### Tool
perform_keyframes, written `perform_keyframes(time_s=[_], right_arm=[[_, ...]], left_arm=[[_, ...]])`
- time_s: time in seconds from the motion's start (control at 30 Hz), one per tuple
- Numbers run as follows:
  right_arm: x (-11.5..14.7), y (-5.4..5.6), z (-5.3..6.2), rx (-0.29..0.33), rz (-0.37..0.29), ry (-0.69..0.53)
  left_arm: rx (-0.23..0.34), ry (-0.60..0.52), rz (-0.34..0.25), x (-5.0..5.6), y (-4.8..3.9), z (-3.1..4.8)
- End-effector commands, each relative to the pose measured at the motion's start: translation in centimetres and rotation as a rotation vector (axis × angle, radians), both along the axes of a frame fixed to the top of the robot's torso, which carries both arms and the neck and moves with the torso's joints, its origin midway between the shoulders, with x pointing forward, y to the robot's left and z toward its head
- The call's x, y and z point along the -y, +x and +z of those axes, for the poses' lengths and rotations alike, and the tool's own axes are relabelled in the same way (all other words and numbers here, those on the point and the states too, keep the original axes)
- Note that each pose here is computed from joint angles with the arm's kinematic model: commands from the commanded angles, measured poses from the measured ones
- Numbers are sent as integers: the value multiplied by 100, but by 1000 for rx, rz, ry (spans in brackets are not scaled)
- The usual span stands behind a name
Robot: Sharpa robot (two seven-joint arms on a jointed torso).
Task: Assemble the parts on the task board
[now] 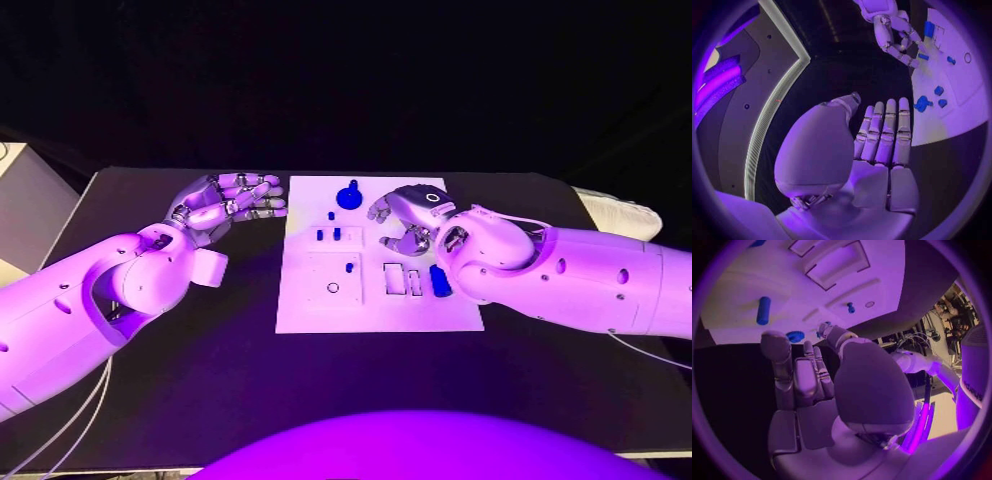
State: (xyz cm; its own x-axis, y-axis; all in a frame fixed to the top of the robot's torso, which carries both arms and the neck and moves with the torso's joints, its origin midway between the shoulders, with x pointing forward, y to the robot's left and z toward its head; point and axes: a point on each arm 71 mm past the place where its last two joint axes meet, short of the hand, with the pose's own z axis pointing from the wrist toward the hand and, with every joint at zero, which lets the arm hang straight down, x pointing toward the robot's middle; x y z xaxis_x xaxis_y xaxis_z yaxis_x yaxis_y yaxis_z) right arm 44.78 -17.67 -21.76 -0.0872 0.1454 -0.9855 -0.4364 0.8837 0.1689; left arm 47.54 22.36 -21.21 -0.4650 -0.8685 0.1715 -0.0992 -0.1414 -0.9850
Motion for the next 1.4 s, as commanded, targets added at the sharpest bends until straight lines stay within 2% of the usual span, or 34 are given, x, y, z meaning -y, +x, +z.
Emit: perform_keyframes(time_s=[0.03,0.2,0.37,0.83,1.4], right_arm=[[68,68,14,-110,8,-15],[245,232,61,-149,-16,-89],[337,300,40,-173,-28,-150],[418,362,-24,-218,-49,-247],[384,406,-49,-186,-63,-224]], left_arm=[[3,-12,-18,24,-4,5],[2,-13,-20,33,-2,2],[1,-13,-21,32,-1,-3],[-4,-9,-15,4,11,-27],[-5,-9,-14,3,12,-32]])
